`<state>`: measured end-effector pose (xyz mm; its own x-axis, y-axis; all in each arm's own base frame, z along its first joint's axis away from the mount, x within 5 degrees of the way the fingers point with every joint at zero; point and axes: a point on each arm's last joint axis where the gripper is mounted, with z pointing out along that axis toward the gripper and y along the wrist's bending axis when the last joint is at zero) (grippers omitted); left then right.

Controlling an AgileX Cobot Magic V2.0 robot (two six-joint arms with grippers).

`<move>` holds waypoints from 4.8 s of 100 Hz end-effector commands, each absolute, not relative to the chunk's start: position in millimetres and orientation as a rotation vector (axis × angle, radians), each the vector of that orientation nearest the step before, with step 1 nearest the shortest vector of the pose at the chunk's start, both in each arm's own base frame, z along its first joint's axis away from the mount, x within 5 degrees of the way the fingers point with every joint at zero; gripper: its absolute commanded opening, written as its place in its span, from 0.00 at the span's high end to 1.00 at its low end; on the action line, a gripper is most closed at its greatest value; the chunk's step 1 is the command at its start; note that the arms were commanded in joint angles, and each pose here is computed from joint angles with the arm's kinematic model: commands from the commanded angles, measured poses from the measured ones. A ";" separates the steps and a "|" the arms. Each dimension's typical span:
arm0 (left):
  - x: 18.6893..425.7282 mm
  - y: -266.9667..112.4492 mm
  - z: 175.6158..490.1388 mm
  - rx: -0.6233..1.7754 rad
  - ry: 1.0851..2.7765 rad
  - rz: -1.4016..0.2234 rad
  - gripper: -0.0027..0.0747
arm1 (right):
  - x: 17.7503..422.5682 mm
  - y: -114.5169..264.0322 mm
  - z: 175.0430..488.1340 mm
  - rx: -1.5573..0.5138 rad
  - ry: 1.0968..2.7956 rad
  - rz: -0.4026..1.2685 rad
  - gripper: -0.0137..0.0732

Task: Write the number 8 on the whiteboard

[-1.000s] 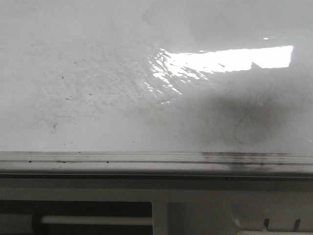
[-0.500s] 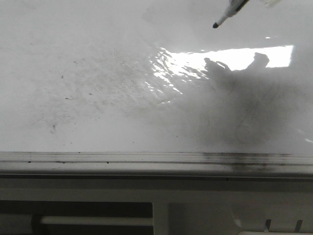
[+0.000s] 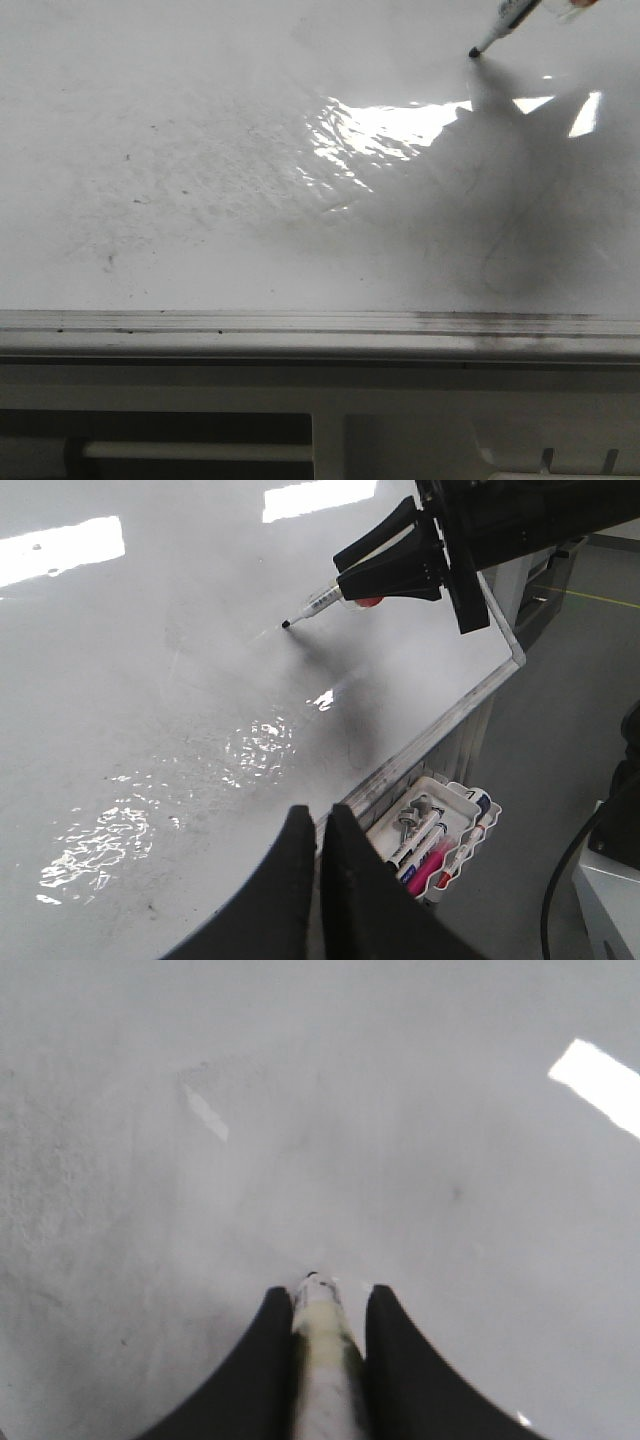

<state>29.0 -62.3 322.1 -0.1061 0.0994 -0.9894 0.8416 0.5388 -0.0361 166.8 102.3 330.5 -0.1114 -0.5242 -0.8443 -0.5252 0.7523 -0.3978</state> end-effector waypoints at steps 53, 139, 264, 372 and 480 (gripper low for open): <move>30.9 -61.3 334.5 0.747 1.530 -0.797 0.99 | 156.4 96.2 324.9 -0.802 1.966 -0.047 0.89; 30.9 -61.3 334.5 0.747 1.530 -0.797 0.99 | 181.9 104.0 366.6 -0.682 1.819 0.030 0.89; 100.4 -164.6 328.9 1.457 1.498 -1.002 0.44 | 97.1 201.2 379.4 -1.266 1.696 0.441 0.92; 119.1 -179.2 309.7 1.443 1.604 -0.986 0.99 | 97.1 203.6 380.5 -1.258 1.697 0.463 0.31; 154.7 -182.1 292.0 0.445 1.966 -0.700 0.99 | 76.3 95.5 450.0 -0.918 1.568 0.360 0.90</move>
